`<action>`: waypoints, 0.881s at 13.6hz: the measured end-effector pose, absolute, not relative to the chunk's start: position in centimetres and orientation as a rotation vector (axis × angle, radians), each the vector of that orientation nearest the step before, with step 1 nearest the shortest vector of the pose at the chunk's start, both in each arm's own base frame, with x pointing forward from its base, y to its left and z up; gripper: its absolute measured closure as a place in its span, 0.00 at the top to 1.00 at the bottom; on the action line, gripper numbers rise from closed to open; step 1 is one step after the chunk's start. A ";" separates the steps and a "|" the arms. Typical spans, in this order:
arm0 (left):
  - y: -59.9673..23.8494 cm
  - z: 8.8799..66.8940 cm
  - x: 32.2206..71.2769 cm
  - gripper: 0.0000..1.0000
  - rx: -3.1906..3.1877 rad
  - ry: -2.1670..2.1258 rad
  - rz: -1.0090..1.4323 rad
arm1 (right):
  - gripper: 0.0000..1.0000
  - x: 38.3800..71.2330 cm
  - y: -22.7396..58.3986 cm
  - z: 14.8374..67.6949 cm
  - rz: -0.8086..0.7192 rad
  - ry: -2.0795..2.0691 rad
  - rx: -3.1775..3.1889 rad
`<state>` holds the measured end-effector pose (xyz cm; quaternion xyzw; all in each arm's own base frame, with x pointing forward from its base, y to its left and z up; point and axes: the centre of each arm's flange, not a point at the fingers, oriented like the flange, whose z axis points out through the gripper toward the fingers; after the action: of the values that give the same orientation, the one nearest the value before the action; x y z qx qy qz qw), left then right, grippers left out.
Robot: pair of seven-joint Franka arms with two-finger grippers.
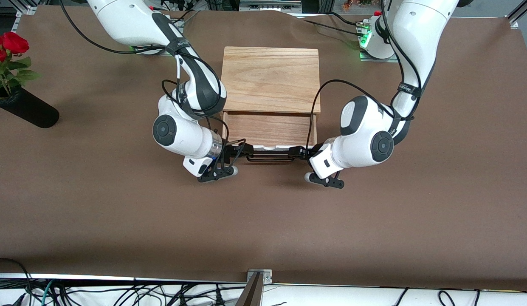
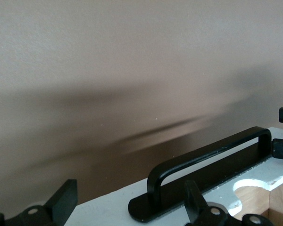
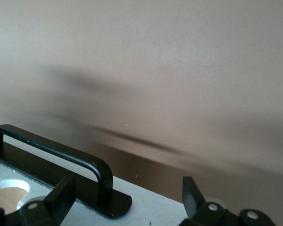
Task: Close drawer with both arms simultaneously
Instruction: 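Push the drawer front into the box with both grippers together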
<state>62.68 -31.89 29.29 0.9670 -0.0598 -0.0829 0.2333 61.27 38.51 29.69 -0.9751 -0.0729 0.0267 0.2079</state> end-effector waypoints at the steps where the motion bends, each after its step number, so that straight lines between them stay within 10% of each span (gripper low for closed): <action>1: -32.0 29.2 62.6 1.00 2.656 -0.166 -0.230 | 1.00 61.1 38.8 29.5 0.086 -0.181 -2.716; 12: -32.6 28.6 61.7 1.00 2.650 -0.179 -0.325 | 1.00 60.1 39.4 29.2 0.187 -0.134 -2.727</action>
<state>61.67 -32.56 28.60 0.9636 -0.0652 -0.1184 0.2308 60.12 39.42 29.15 -0.9761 -0.0480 0.0671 0.2011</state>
